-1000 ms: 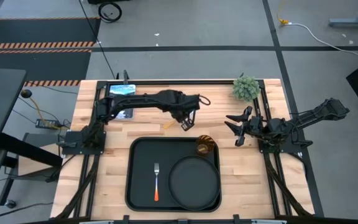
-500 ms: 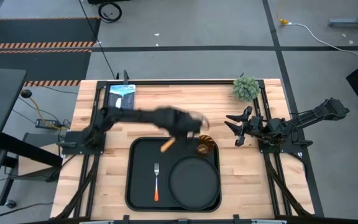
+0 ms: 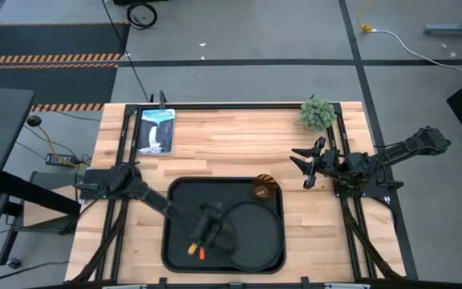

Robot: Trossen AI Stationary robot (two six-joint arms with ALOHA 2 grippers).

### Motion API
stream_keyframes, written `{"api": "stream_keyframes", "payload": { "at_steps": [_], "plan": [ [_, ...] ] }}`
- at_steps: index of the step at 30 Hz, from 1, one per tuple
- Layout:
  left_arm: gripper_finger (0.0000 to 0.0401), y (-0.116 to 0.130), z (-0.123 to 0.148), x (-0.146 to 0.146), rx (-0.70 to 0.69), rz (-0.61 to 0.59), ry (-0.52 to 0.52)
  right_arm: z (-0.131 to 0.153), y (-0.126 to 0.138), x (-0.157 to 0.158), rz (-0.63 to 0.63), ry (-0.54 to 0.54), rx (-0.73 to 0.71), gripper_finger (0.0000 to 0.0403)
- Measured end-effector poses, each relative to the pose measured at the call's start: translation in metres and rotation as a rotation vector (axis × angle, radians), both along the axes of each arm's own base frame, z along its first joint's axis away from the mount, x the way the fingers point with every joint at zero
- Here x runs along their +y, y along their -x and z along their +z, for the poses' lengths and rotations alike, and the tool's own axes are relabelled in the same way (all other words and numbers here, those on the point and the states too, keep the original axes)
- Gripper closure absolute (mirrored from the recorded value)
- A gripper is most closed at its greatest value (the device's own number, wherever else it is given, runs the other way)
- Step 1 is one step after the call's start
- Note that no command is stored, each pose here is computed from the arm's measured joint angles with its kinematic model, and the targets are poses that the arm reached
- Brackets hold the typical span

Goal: Pick and place plate/cup/fork/spoon on tray
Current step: Put the yellow spoon on the black tray, on the left side of the orange fork

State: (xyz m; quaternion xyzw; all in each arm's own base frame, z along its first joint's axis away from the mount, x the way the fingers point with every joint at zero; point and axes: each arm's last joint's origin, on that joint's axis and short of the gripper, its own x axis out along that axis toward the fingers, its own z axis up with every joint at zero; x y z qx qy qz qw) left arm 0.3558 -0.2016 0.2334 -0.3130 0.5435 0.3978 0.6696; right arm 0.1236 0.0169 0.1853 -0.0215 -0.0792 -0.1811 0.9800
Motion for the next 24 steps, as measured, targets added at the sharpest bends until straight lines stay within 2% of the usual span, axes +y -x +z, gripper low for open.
{"api": "stream_keyframes", "payload": {
  "at_steps": [6,13,17,24],
  "plan": [
    [0.0360,0.026,-0.030,-0.022,0.016,0.185,-0.031,0.000,0.000,0.000,0.000,0.000,0.000,0.0266],
    [0.0360,0.046,-0.051,-0.021,0.017,0.355,-0.037,0.000,0.000,0.000,0.000,0.000,0.001,0.0266],
    [0.0360,0.055,-0.053,-0.014,0.005,0.382,-0.032,0.000,0.000,0.000,0.000,0.000,0.000,0.0266],
    [0.0360,0.060,-0.071,0.004,-0.048,0.411,0.048,0.000,0.000,0.000,0.000,-0.001,-0.002,0.0266]
  ]
}}
